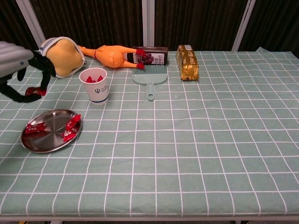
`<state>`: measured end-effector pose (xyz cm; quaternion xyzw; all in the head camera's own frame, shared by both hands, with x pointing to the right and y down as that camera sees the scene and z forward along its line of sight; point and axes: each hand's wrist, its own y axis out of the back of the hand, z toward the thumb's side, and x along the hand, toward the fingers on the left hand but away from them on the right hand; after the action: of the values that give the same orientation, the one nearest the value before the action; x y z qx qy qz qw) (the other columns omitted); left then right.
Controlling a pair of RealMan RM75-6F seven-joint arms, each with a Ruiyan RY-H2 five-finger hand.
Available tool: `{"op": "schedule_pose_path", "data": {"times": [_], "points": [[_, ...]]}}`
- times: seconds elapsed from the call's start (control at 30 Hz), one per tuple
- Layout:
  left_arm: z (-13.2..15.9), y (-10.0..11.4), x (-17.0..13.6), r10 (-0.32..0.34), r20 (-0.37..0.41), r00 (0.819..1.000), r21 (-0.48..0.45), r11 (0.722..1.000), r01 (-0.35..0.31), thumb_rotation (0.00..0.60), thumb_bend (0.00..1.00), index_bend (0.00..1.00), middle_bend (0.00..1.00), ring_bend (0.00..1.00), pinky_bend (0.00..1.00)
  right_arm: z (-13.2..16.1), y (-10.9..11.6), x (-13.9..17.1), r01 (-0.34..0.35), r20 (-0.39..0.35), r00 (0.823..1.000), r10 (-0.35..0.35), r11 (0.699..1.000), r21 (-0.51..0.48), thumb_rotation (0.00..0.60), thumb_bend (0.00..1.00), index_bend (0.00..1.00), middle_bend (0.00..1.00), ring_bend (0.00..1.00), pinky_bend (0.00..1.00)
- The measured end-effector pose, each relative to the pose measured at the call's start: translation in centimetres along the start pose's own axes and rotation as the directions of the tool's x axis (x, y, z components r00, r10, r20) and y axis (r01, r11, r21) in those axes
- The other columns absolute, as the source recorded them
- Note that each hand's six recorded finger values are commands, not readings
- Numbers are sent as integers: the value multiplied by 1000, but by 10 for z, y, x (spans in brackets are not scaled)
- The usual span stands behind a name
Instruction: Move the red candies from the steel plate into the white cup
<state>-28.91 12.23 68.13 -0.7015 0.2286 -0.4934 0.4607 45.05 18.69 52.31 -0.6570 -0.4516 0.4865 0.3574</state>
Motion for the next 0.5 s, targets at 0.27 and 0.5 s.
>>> {"op": "schedule_pose_path", "data": {"times": [0.27, 0.5], "points": [[24, 35, 53, 63, 63, 996, -44, 997, -60, 600, 327, 622, 407, 267, 534, -2, -1, 0, -2, 8, 1000, 2, 1000, -2, 600, 268, 0, 178, 0, 167], [37, 21, 91, -7, 57, 998, -79, 997, 11, 600, 326, 591, 403, 268, 504, -7, -1, 1, -1, 20, 1000, 1, 1000, -3, 600, 270, 0, 178, 0, 168]]}}
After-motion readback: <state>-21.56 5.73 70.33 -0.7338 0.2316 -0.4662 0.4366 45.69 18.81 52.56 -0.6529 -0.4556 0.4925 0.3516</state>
